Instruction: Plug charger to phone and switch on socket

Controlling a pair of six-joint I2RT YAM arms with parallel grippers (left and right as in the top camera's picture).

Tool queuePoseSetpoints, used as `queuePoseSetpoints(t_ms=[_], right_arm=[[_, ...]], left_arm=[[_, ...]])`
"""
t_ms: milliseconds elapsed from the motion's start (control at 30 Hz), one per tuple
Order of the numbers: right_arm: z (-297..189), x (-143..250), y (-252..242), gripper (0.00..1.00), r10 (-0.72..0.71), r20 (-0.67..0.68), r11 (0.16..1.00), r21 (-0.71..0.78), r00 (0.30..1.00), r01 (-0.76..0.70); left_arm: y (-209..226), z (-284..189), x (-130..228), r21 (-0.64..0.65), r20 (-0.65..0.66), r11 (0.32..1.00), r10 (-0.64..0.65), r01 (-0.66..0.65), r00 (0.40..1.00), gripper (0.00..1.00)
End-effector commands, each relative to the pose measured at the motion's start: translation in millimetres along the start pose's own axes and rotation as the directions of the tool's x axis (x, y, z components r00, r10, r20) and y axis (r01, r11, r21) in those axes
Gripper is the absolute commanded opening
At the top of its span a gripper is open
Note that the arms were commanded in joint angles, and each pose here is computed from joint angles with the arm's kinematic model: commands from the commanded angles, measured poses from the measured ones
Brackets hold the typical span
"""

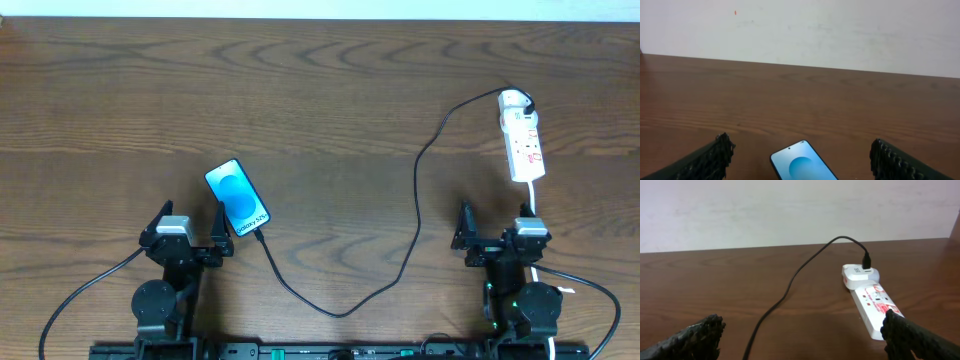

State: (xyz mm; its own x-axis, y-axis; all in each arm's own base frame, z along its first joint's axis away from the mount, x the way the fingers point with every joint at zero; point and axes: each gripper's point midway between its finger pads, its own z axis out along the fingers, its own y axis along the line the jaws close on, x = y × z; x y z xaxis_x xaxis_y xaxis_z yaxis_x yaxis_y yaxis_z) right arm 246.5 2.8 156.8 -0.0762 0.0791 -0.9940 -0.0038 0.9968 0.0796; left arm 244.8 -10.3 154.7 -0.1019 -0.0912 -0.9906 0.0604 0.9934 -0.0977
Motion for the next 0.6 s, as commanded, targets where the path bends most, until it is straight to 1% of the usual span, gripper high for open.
queuePoseSetpoints(t_ms=[0, 367, 567], right_arm=[[-0.4, -0.3, -1.4, 0.99, 0.015, 0.004, 1.000, 0.013, 1.000, -0.015], [-0.4, -0.2, -0.6, 0.99, 0.014, 0.003, 1.000, 0.009, 1.000, -0.014], [-0.4, 0.2, 1.3, 0.99, -0.031, 0.001, 1.000, -0.002, 1.000, 0.031]], left_arm=[[-3.6, 0.6, 15.8, 0.023, -0.050, 1.000, -0.002, 0.003, 0.999, 0.90], [-3.6, 0.6, 15.8, 0.023, -0.050, 1.000, -0.001, 0.002, 0.999, 0.90], [-3.5, 0.6, 15.8, 0.023, -0.050, 1.000, -0.002, 0.003, 0.999, 0.90]])
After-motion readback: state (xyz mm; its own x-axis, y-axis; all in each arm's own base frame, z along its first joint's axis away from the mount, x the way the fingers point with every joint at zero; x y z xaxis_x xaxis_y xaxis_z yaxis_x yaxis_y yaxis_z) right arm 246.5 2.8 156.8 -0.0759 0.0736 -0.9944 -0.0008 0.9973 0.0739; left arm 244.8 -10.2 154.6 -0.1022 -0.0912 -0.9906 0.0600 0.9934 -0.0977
